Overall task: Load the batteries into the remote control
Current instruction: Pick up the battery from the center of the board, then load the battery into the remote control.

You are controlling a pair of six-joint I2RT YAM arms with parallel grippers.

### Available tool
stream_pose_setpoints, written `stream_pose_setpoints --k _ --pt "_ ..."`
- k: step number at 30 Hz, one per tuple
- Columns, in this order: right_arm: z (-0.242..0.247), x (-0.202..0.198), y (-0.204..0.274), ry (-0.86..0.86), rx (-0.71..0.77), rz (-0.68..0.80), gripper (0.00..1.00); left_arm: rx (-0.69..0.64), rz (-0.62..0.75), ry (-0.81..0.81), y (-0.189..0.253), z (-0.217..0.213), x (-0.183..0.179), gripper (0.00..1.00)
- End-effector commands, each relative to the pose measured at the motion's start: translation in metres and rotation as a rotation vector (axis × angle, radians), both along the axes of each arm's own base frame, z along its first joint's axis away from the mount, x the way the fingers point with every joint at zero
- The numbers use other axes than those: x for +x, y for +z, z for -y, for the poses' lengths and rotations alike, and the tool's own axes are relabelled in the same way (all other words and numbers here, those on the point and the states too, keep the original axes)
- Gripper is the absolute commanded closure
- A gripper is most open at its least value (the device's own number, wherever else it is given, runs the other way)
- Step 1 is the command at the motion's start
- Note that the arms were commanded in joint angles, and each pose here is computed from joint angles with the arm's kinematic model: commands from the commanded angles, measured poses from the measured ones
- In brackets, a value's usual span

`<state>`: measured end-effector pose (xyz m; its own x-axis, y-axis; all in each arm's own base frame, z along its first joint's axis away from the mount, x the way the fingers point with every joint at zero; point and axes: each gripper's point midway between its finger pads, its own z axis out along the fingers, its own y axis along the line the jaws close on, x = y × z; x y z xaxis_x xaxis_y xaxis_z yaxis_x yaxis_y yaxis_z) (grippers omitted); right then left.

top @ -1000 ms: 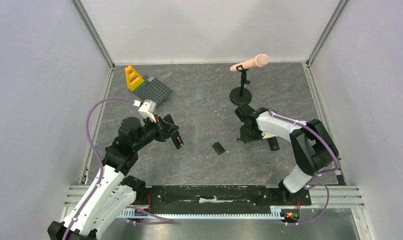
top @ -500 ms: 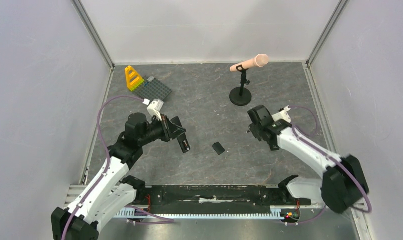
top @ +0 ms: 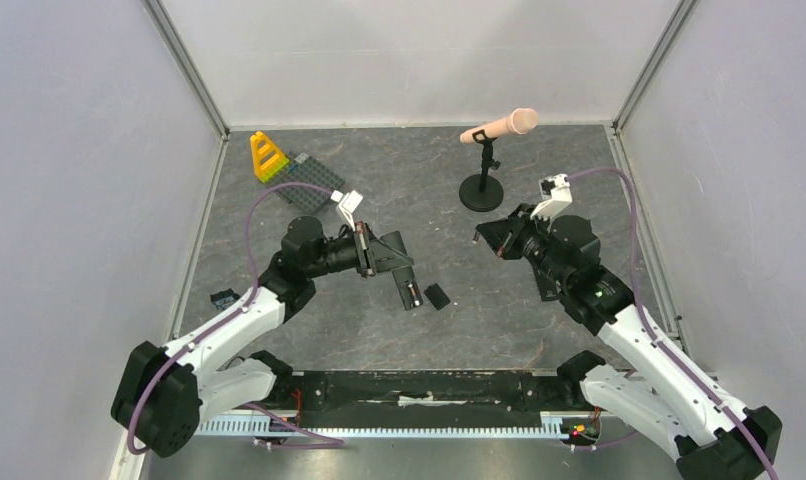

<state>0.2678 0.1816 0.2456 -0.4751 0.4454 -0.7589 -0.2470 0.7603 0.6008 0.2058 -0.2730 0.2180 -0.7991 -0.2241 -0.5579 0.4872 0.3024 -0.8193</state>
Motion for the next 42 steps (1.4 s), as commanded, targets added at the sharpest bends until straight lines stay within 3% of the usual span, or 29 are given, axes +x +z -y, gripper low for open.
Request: stream_pose_setpoints --k 1,9,12,22,42 --pt "-0.046 -0.026 0.058 0.334 0.021 0.258 1.0 -0.151 0.037 0.033 0.06 0.014 0.013 0.98" --pt "-0.103 -0.071 0.106 0.576 -0.056 0.446 1.0 -0.221 -0.052 0.037 0.08 0.023 0.021 0.98" --pt "-0.115 -0.081 0.102 0.635 -0.092 0.437 1.0 -0.229 -0.077 0.042 0.082 0.023 0.023 0.98" --pt "-0.131 -0.09 0.079 0.681 -0.23 0.415 1.0 -0.239 -0.102 0.017 0.083 0.024 0.019 0.98" --pt "-0.135 -0.082 0.044 0.663 -0.326 0.345 1.0 -0.299 -0.089 0.014 0.095 0.022 0.015 0.98"
